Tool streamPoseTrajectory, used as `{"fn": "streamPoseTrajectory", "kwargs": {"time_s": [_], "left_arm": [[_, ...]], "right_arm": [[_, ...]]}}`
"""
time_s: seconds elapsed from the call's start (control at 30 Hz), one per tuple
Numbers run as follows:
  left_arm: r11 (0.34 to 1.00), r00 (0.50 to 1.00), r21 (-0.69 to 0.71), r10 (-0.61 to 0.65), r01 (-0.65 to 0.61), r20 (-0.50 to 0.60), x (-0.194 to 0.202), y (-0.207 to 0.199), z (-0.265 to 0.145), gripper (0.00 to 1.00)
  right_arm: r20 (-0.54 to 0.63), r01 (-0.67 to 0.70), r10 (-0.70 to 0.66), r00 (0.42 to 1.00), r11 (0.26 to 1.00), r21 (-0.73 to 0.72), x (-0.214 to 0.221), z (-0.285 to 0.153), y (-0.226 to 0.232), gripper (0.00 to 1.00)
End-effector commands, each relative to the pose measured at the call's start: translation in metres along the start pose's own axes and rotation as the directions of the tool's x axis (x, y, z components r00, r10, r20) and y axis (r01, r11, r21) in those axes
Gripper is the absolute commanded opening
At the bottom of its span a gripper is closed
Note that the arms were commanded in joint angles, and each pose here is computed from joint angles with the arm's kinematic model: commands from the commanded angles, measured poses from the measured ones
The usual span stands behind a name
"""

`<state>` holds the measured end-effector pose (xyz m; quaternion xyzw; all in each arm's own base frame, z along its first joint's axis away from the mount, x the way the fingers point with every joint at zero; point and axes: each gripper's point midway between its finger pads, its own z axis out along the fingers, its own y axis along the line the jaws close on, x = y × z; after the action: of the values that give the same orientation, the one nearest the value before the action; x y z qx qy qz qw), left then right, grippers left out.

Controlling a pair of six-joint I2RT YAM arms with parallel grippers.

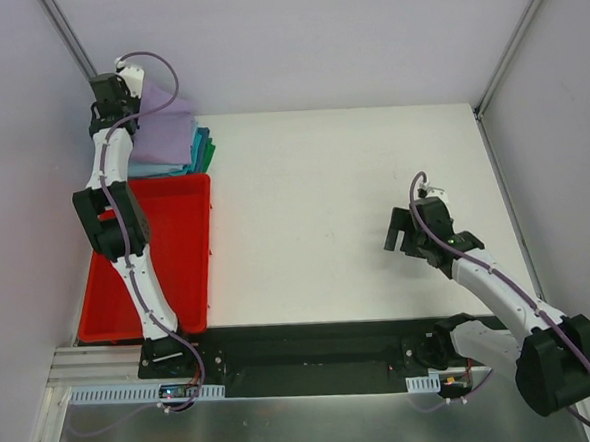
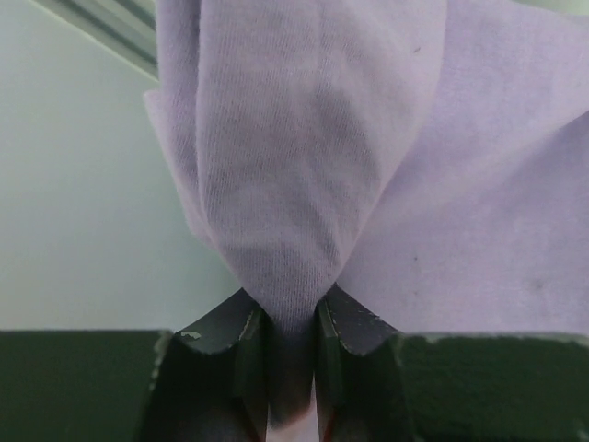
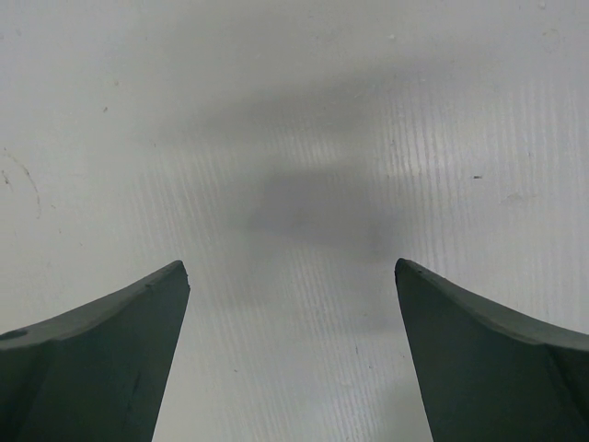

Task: Fold and stack the t-shirts
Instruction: Put the neatly folded tshirt into the corner of the board with the left arm

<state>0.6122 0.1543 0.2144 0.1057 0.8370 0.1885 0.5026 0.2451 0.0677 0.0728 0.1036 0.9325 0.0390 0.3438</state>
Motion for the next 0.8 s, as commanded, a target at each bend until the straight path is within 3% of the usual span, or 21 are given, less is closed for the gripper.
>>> {"fn": "streamPoseTrajectory", "kwargs": {"time_s": [0.0,0.03,0.17,0.2,0.23,0.3,0.5,0.77], "left_arm": [[0.995,0.992,0.002,-0.097,0.097,0.077,-0.017,0.015,0.006,0.2],[0.994,0.992,0.004,-0.107,0.107,0.071,-0.013,0.014,0.01,0.27],[0.984,0.986,-0.066,-0.163,0.166,0.044,-0.001,0.027,0.024,0.31],[0.979,0.983,-0.095,-0.177,0.18,0.042,0.0,0.031,0.026,0.43],[0.97,0.978,-0.132,-0.202,0.206,0.044,-0.001,0.038,0.025,0.66],[0.948,0.964,-0.178,-0.257,0.265,0.063,-0.008,0.048,0.019,0.99],[0.895,0.911,-0.176,-0.392,0.409,0.126,-0.036,0.055,-0.02,0.99],[0.909,0.899,0.108,-0.416,0.404,0.139,-0.071,-0.014,-0.083,0.99]], "right_arm": [[-0.001,-0.017,0.017,1.0,1.0,-0.009,-0.019,-0.004,0.01,0.96],[-0.013,-0.016,0.016,1.0,1.0,-0.008,-0.019,-0.002,0.011,0.96],[-0.056,-0.009,0.008,0.998,1.0,-0.012,-0.016,0.002,0.016,0.96],[-0.068,-0.008,0.008,0.998,1.0,-0.012,-0.015,0.003,0.017,0.96],[-0.073,-0.006,0.006,0.997,1.0,-0.012,-0.016,0.003,0.018,0.96],[-0.079,-0.005,0.005,0.997,1.0,-0.002,-0.016,0.003,0.017,0.96],[-0.024,-0.005,0.004,1.0,1.0,-0.007,-0.025,-0.003,0.016,0.96],[0.093,-0.017,0.022,0.995,0.999,-0.051,-0.031,-0.015,0.012,0.96]]}}
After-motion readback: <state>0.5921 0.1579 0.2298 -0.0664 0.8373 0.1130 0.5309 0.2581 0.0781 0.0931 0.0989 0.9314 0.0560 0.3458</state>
